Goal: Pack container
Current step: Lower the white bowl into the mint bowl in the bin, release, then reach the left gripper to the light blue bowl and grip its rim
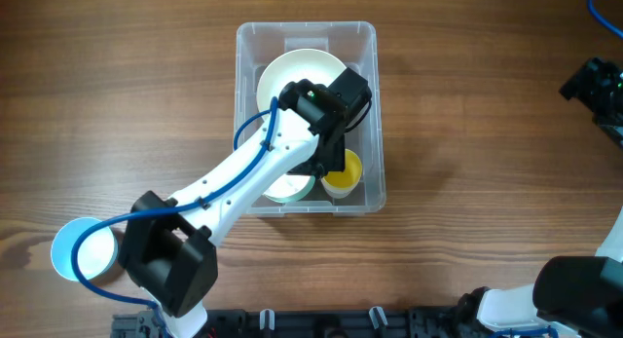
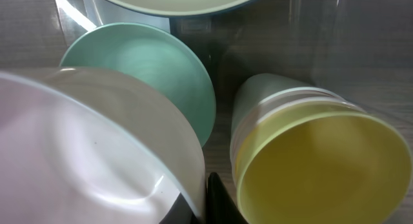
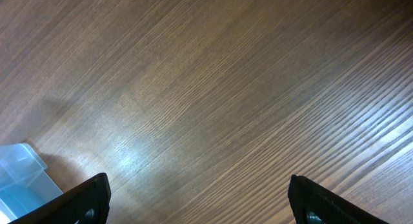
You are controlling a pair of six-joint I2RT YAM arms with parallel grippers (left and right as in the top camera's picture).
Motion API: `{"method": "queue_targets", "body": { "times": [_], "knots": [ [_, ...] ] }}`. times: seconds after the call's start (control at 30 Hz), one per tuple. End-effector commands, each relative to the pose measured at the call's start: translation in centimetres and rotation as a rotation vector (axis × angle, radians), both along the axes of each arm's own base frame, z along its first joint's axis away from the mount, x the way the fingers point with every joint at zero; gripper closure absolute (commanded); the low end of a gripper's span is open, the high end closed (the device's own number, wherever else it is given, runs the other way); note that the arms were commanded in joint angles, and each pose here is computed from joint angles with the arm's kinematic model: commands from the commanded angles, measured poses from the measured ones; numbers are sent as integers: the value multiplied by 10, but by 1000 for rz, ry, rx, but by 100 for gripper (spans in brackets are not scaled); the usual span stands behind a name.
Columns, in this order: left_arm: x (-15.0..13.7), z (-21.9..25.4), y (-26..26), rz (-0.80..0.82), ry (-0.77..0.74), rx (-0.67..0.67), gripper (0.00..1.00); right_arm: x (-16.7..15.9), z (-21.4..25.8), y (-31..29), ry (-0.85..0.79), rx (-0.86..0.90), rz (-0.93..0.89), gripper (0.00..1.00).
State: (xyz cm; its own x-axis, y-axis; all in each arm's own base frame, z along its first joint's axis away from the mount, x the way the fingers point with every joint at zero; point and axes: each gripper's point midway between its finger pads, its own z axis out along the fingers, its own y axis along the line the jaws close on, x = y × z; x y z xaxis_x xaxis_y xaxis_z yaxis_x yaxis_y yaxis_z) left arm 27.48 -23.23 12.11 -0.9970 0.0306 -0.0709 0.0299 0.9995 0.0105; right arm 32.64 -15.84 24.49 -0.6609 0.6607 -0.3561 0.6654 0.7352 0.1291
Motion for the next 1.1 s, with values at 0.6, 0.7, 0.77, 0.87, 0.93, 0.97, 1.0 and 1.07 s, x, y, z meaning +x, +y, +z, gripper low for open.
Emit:
{"method": "queue_targets", "body": {
  "times": [0.6, 0.7, 0.77, 0.87, 0.93, 0.97, 1.0, 1.07],
  "knots": [
    [-32, 58, 360, 1117, -117, 66, 48, 4, -7, 5, 4, 36, 5, 11],
    [-66, 8, 389, 1274, -37, 74, 35, 4, -7, 6, 4, 36, 5, 11],
    [-76, -16, 392, 1294, -15, 76, 26, 4, -7, 6, 4, 36, 5, 11],
    [-78, -43, 387, 1277, -9, 54, 23, 4, -7, 6, 5, 36, 4, 11],
    [-77, -54, 388, 1278, -28, 54, 22, 3, -7, 6, 7, 37, 4, 11],
    [-76, -58, 389, 1278, -38, 54, 22, 3, -7, 6, 7, 36, 5, 11],
    [-73, -64, 390, 1279, -59, 53, 22, 3, -7, 6, 7, 36, 5, 11],
    [-72, -71, 391, 1279, -71, 52, 23, 3, -7, 6, 7, 36, 4, 11]
  ]
}}
